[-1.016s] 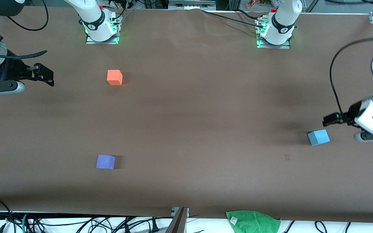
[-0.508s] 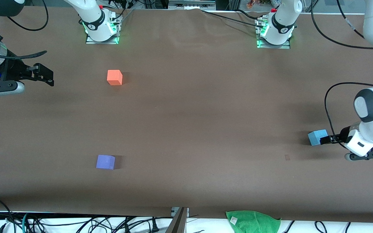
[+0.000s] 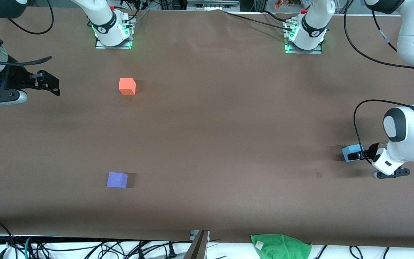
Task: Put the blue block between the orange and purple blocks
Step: 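Reach the left gripper down over the light-blue cube, then close the left gripper on the light-blue cube and lift it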
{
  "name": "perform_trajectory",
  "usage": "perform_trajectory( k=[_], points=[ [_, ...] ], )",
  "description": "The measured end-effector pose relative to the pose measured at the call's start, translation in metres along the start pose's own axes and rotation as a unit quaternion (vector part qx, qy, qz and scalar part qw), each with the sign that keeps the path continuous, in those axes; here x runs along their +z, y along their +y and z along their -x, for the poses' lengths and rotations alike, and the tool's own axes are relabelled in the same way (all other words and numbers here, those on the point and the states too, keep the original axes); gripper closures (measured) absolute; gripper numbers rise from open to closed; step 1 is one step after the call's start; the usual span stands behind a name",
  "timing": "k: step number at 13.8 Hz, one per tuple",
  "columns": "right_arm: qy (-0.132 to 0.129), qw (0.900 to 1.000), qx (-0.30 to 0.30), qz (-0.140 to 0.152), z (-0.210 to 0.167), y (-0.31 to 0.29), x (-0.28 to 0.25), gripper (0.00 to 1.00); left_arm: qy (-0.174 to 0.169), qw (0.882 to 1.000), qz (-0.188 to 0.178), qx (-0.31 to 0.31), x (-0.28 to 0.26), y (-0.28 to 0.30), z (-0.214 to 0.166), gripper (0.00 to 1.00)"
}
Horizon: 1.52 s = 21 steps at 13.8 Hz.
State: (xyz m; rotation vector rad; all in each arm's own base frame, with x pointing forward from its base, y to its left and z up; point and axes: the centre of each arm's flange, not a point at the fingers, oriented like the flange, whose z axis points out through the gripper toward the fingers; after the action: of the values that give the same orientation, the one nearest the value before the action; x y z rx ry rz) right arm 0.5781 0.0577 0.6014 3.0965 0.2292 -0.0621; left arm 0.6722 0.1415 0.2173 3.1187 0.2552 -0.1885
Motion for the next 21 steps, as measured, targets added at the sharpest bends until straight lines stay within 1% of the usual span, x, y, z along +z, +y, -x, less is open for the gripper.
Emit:
perform_trajectory(
  k=[3,4,5,6,8,9,11,12,13,15,17,19,21],
  points=[
    [0.000,1.000,0.000,0.000,0.000,0.000,0.000,0.00,-0.011,1.000,0.001,-0.005,0.015,-0.005,0.002,0.00],
    [0.000,1.000,0.000,0.000,0.000,0.000,0.000,0.00,-0.015,1.000,0.002,-0.006,0.019,-0.006,0.002,0.08],
    [0.000,1.000,0.001,0.000,0.000,0.001,0.000,0.00,-0.020,1.000,0.002,-0.006,0.025,-0.007,0.004,0.08],
    [0.000,1.000,0.001,0.000,0.000,0.001,0.000,0.00,-0.025,1.000,0.003,-0.007,0.029,-0.008,0.007,0.15],
    [0.000,1.000,0.002,0.000,0.000,0.002,0.000,0.00,-0.028,1.000,0.003,-0.008,0.031,-0.008,0.009,0.36],
    [0.000,1.000,0.002,0.000,0.000,0.003,0.000,0.00,-0.028,1.000,0.003,-0.008,0.030,-0.007,0.008,0.40],
    [0.000,1.000,0.003,0.000,0.000,0.004,0.000,0.00,-0.039,0.999,0.005,-0.004,0.016,0.001,0.009,0.42],
    [0.000,1.000,0.003,0.000,0.000,0.004,0.000,0.00,-0.043,0.999,0.006,0.000,-0.003,0.012,0.010,0.42],
    [-0.001,1.000,0.004,0.000,0.000,0.004,0.000,0.00,-0.047,0.999,0.004,0.009,-0.028,0.032,0.013,0.42],
    [-0.001,1.000,0.004,0.000,0.000,0.004,0.001,0.00,-0.044,0.998,-0.006,0.042,-0.082,0.093,0.025,0.42],
    [-0.001,1.000,0.004,0.000,0.000,0.005,0.001,0.00,-0.039,0.996,-0.017,0.080,-0.115,0.162,0.044,0.42],
    [-0.001,1.000,0.004,0.000,0.000,0.005,0.001,0.00,-0.037,0.994,-0.023,0.104,-0.120,0.233,0.065,0.42],
    [-0.001,1.000,0.004,0.000,0.000,0.004,0.001,0.00,-0.038,0.993,-0.029,0.103,-0.114,0.319,0.098,0.42]
  ],
)
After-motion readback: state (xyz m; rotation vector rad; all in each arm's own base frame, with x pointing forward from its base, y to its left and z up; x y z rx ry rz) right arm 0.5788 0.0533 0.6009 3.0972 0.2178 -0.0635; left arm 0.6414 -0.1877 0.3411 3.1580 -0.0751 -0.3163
